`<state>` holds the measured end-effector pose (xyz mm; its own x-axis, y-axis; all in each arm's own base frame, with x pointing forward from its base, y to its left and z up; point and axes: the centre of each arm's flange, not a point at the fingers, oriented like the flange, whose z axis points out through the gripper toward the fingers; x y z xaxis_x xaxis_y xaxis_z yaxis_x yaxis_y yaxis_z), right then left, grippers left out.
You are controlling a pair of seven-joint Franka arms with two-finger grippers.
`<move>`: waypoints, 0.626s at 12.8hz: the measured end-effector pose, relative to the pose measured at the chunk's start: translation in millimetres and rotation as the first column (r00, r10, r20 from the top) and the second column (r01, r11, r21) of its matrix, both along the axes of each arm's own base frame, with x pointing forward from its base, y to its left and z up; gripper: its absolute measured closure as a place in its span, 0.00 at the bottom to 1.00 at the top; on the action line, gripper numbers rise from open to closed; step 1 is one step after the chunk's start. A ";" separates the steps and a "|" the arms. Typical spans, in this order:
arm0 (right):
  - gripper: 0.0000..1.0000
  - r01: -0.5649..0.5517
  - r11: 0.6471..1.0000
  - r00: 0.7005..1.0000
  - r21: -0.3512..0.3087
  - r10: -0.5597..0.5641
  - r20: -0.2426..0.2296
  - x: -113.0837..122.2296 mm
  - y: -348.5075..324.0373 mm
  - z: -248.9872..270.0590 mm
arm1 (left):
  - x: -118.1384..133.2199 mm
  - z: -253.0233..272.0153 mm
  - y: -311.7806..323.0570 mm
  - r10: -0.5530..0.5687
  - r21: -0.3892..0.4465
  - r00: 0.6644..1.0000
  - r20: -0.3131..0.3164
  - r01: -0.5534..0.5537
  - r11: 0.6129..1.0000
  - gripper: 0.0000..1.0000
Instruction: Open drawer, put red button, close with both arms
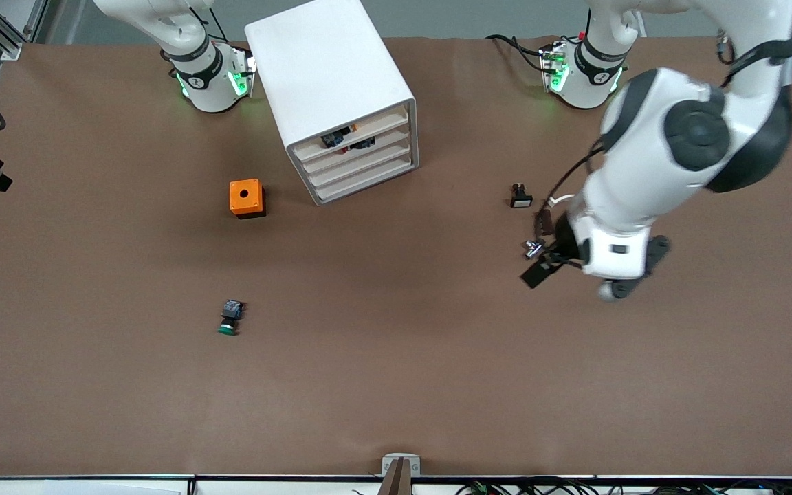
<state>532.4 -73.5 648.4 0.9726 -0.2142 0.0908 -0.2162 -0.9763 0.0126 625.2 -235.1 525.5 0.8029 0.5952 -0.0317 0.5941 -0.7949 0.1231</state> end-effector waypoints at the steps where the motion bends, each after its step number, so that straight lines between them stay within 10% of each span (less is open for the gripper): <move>1: 0.00 0.000 1.000 1.000 0.000 0.000 0.000 0.0 -0.1 0.0 | -0.1 11.4 28.9 -0.050 0.018 0.999 -0.011 0.050 0.999 0.00; 8: 0.00 0.000 1.000 1.000 0.000 0.000 -0.001 0.0 -0.1 -0.2 | -34.3 97.5 155.8 -0.305 0.083 0.952 -0.012 0.305 0.949 0.00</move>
